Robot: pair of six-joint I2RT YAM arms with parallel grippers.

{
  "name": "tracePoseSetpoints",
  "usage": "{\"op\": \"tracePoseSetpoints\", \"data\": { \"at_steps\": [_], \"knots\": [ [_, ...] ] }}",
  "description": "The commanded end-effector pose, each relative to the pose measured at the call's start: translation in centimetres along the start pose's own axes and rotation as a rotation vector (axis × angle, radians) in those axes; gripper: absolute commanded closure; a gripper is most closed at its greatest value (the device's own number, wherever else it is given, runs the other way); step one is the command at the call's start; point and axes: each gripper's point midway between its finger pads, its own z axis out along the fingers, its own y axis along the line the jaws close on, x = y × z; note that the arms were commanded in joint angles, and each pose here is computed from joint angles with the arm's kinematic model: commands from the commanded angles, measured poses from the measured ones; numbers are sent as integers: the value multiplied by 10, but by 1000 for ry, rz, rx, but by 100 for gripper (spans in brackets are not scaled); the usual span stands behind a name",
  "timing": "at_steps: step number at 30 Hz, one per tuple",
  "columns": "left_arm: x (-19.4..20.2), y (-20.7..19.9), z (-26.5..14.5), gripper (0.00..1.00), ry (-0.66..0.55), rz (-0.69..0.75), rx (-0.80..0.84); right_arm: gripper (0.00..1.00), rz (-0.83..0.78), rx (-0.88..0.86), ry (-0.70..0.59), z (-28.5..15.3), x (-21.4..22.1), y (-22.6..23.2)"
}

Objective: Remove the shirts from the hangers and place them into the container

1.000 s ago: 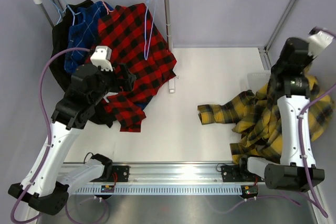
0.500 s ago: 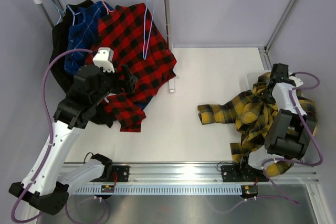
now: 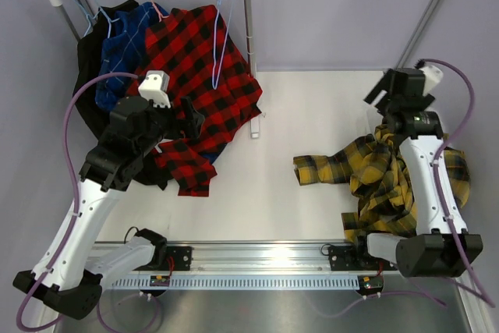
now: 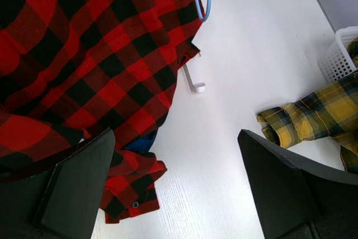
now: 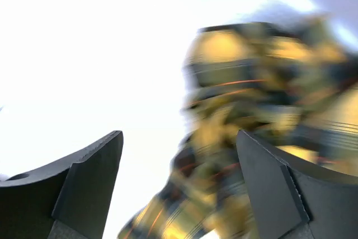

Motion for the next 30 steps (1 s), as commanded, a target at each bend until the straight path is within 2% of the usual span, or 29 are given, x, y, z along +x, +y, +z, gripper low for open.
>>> {"op": "tracePoseSetpoints", "data": {
  "at_steps": [1,2,7,14,22,25,26,28,29,30],
  "knots": [
    [-14,-8,-1,1,-37,-9,35,8,-220,-128,106,-18,51,46],
    [-13,-8,-1,1,-35,-10,34,7,-275,-194,154,-28,76,67],
    [-8,-6,1,1,-23,-13,31,7,-438,-321,328,-47,181,103],
    [1,-3,1,1,-9,-17,24,5,-563,-354,510,-50,293,114],
    [5,0,-3,1,-15,-14,14,5,-586,-227,593,-19,348,88],
    [8,1,-3,1,-13,-16,12,11,-598,-204,606,-11,361,85],
    [9,1,-3,1,-11,-16,13,14,-593,-206,612,-11,362,85],
    [9,1,-4,1,-13,-17,12,33,-574,-195,595,-9,359,86],
    [8,1,-5,1,-14,-17,12,56,-569,-173,585,-10,355,83],
    [8,1,-6,1,-19,-18,14,70,-571,-154,567,-8,349,81]
  ]
}}
